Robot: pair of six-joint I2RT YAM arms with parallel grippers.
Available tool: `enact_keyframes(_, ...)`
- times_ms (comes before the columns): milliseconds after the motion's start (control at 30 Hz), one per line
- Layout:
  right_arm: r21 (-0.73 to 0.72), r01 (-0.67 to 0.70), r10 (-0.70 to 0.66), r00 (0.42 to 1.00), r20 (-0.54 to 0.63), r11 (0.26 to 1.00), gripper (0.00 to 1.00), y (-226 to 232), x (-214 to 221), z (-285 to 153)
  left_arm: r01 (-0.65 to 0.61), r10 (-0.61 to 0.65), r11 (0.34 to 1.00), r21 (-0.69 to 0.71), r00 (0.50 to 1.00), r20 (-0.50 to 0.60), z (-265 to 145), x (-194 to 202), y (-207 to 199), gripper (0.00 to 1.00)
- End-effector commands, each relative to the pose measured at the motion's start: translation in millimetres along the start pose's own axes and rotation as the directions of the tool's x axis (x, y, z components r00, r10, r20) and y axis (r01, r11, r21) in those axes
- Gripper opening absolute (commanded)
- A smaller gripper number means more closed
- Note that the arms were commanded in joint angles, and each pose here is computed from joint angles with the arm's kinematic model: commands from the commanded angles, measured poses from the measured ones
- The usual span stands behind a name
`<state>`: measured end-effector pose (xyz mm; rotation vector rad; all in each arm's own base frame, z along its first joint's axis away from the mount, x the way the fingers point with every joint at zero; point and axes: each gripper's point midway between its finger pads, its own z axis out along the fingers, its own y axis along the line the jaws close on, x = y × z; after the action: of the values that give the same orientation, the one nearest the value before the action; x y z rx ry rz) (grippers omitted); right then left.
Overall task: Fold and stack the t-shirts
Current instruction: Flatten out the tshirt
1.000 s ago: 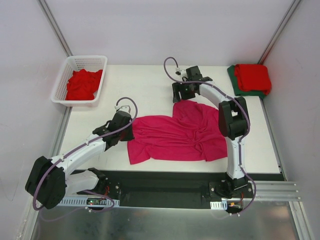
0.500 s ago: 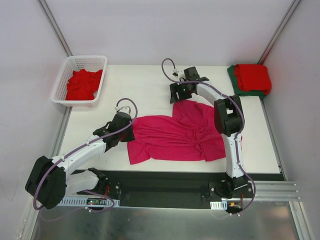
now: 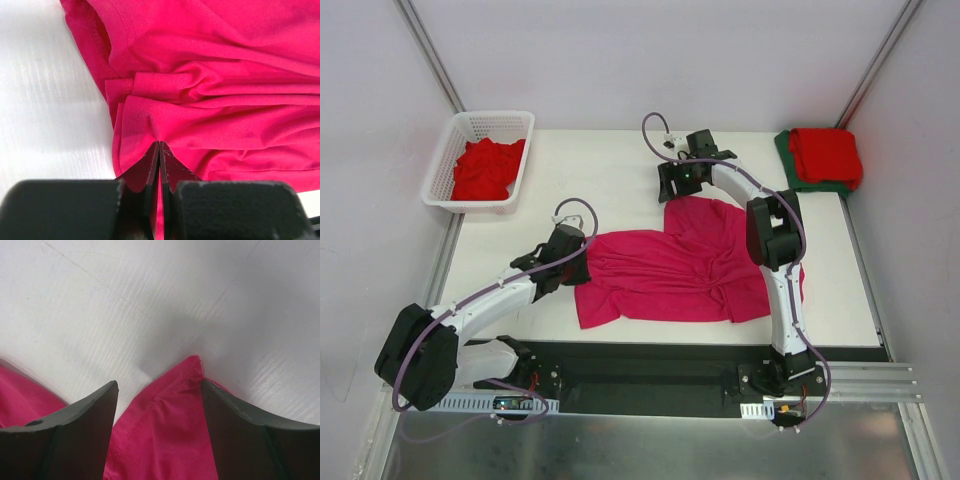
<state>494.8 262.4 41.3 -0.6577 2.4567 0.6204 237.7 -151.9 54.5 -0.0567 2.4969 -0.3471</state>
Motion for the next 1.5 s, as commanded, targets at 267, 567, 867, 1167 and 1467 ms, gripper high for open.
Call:
enact_keyframes(267,0.002,0.009,-0.009,1.000,-0.014,1.000,0.61,-9,-4,-2,0.006,-0.007,0.999,0.032,1.000,0.016,0,-3,-8,0.00)
enact_keyframes(567,-0.003,0.017,-0.017,1.000,0.009,1.000,0.65,-3,-8,-14,0.006,-0.007,1.000,0.029,1.000,0.019,1,-4,-8,0.00)
enact_keyframes(867,0.040,0.072,-0.076,0.993,0.091,0.997,0.71,-6,-39,-31,0.007,-0.008,1.000,0.029,1.000,0.014,4,-3,-9,0.00)
enact_keyframes(1167,0.042,0.075,-0.078,0.994,0.077,0.996,0.71,-12,-38,-18,0.002,-0.002,1.000,0.021,1.000,0.007,8,-2,-8,0.00)
enact_keyframes(1467,0.044,0.061,-0.062,0.998,0.031,0.997,0.73,-19,-32,-7,-0.003,0.003,1.000,0.018,1.000,0.005,12,-6,-10,0.00)
